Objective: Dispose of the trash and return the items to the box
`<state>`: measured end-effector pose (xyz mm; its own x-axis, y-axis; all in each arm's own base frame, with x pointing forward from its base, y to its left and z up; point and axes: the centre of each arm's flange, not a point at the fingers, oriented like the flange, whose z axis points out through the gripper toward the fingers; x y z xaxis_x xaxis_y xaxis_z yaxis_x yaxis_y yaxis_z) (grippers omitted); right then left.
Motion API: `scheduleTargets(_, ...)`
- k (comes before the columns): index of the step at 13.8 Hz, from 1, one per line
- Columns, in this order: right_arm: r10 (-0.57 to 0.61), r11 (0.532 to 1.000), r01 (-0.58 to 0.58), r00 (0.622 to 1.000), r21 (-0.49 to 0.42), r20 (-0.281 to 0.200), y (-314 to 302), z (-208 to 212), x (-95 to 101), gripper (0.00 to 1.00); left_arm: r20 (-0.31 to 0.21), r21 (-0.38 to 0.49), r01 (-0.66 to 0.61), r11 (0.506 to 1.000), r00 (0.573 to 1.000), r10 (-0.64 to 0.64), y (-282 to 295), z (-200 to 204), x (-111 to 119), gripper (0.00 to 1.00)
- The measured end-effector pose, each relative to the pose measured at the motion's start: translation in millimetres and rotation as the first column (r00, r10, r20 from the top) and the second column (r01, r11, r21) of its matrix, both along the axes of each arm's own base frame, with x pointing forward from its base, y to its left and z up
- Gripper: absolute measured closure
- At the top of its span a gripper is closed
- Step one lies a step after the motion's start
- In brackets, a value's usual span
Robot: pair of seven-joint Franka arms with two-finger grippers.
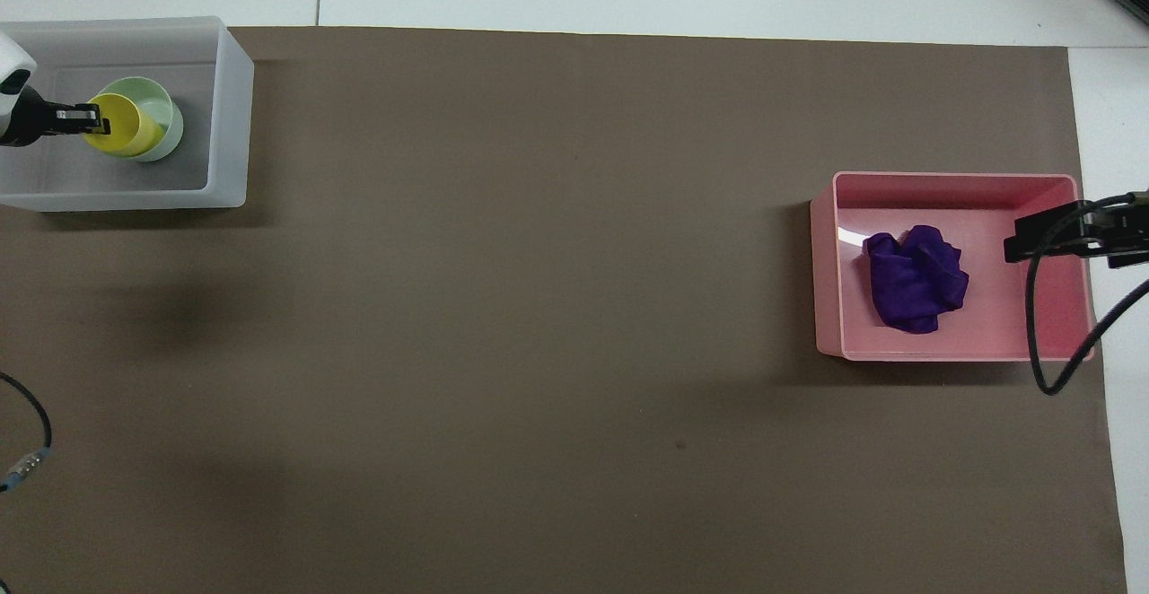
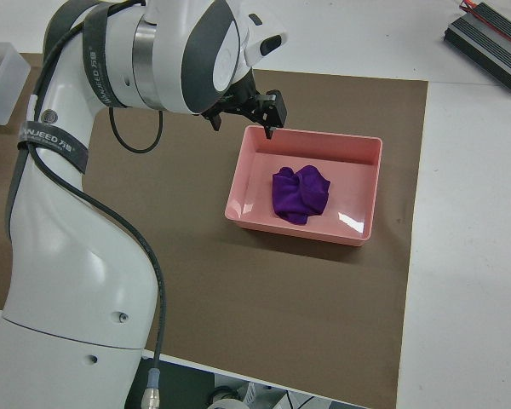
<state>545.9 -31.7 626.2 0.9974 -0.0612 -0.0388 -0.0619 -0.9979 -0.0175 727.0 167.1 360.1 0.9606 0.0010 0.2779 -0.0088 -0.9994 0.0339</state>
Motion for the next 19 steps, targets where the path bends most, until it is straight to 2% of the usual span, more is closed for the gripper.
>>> scheduleTargets(4, 0.007, 1.0, -0.007, 1.0, 0.0, -0.024, 0, 2, -6.1, 0.0, 0.013, 0.012, 0.032, 0.999, 0.999, -0.032, -1, 8, 1, 0.28)
scheduleTargets(5, 0.008, 1.0, -0.008, 1.0, 0.0, -0.021, -1, 5, -8.1, 0.0, 0.027, 0.024, 0.061, 0.998, 0.998, -0.061, -5, 19, 1, 0.12)
scheduleTargets(6, 0.013, 1.0, -0.013, 1.0, 0.0, -0.019, -1, 6, -9.7, 0.0, 0.045, 0.035, 0.086, 0.996, 0.995, -0.087, -13, 34, 1, 0.02)
scheduleTargets(9, 0.034, 0.999, -0.034, 0.999, -0.013, -0.019, -3, 4, -11.3, 0.0, 0.082, 0.058, 0.15, 0.987, 0.985, -0.154, -58, 83, -13, 0.0)
scheduleTargets(12, 0.047, 0.996, -0.047, 0.999, -0.071, 0.004, -7, 1, -8.8, 0.0, 0.081, 0.071, 0.219, 0.973, 0.971, -0.224, -112, 117, -47, 0.0)
scheduleTargets(15, 0.049, 0.997, -0.048, 0.999, -0.063, 0.015, -5, 4, -9.8, 0.0, 0.054, 0.067, 0.254, 0.965, 0.965, -0.258, -149, 133, -86, 0.0)
scheduleTargets(19, 0.047, 0.998, -0.046, 0.999, -0.045, 0.025, -3, 8, -12.3, 0.0, -0.031, 0.045, 0.262, 0.964, 0.965, -0.261, -202, 176, -131, 0.0)
